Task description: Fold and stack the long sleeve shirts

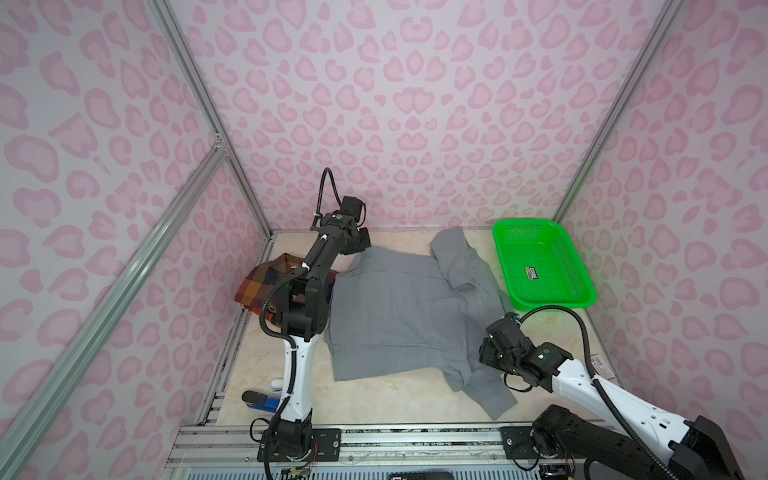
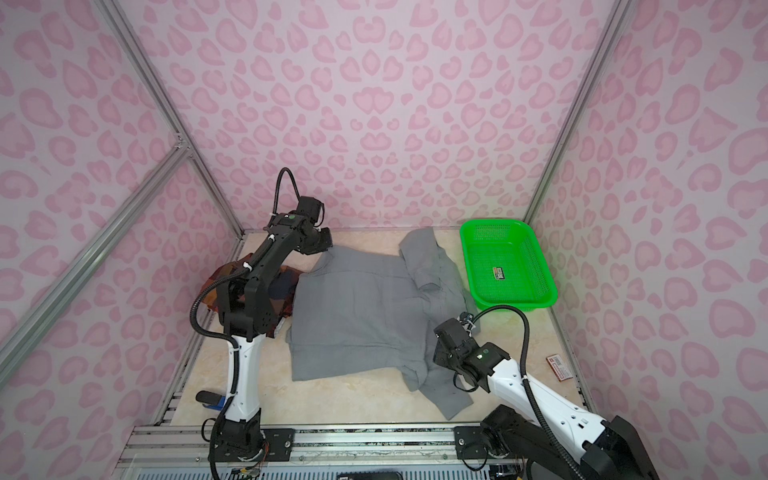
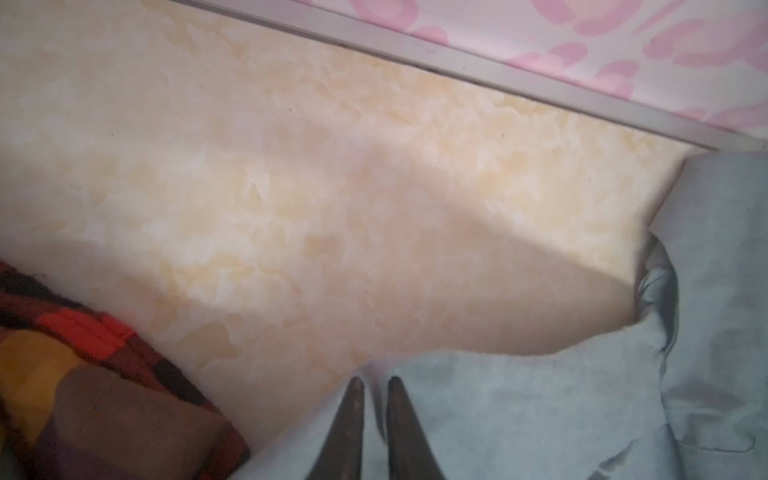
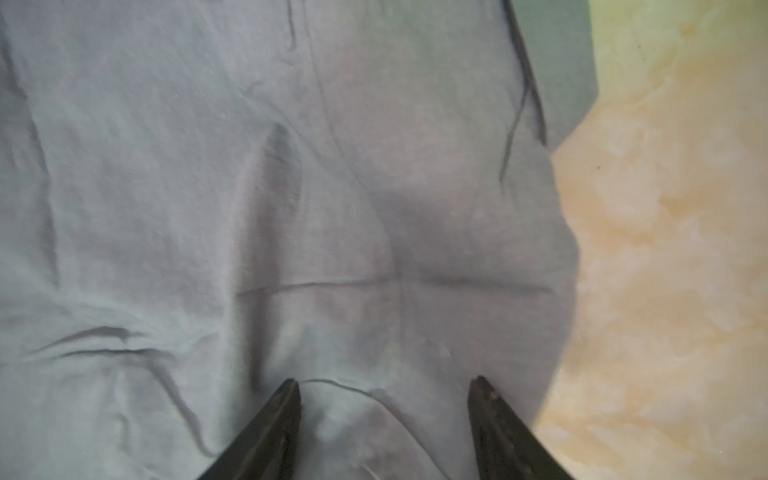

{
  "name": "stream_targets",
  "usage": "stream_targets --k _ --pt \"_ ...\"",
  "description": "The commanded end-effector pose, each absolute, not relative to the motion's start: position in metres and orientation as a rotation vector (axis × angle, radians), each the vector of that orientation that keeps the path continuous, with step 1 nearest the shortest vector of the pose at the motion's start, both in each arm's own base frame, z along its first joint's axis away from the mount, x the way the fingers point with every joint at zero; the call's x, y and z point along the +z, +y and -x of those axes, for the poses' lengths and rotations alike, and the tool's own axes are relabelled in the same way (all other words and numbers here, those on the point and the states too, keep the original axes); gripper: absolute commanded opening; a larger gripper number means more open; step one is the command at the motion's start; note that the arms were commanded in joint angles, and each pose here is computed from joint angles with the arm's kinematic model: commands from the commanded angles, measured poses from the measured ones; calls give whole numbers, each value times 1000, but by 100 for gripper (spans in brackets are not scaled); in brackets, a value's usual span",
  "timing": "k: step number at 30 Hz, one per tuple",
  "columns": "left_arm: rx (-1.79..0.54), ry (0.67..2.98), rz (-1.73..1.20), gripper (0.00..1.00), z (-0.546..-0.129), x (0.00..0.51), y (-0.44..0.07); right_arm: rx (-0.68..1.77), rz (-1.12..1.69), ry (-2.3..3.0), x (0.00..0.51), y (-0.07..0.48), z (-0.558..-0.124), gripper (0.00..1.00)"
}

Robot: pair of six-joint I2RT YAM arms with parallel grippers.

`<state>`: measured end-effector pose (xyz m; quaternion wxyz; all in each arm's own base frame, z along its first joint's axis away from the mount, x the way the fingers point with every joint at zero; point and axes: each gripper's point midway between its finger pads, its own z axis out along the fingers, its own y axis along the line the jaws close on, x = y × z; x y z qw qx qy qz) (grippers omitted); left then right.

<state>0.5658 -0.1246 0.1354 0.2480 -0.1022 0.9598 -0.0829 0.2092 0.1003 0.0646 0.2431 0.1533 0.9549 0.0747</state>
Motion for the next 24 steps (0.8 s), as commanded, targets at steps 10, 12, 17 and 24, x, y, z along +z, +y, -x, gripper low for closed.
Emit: stream_targets --k 10,12,17,24 --pt "-484 2542 357 73 -526 216 -132 131 -387 2670 57 99 -207 71" --pt "-449 2544 357 75 -502 210 -135 133 -375 2680 54 99 -206 72" --pt "-449 2576 469 75 -430 175 -133 61 -393 2753 54 87 -181 76" --pt "-351 2625 564 75 -344 136 -121 -5 -354 2792 70 76 -139 78"
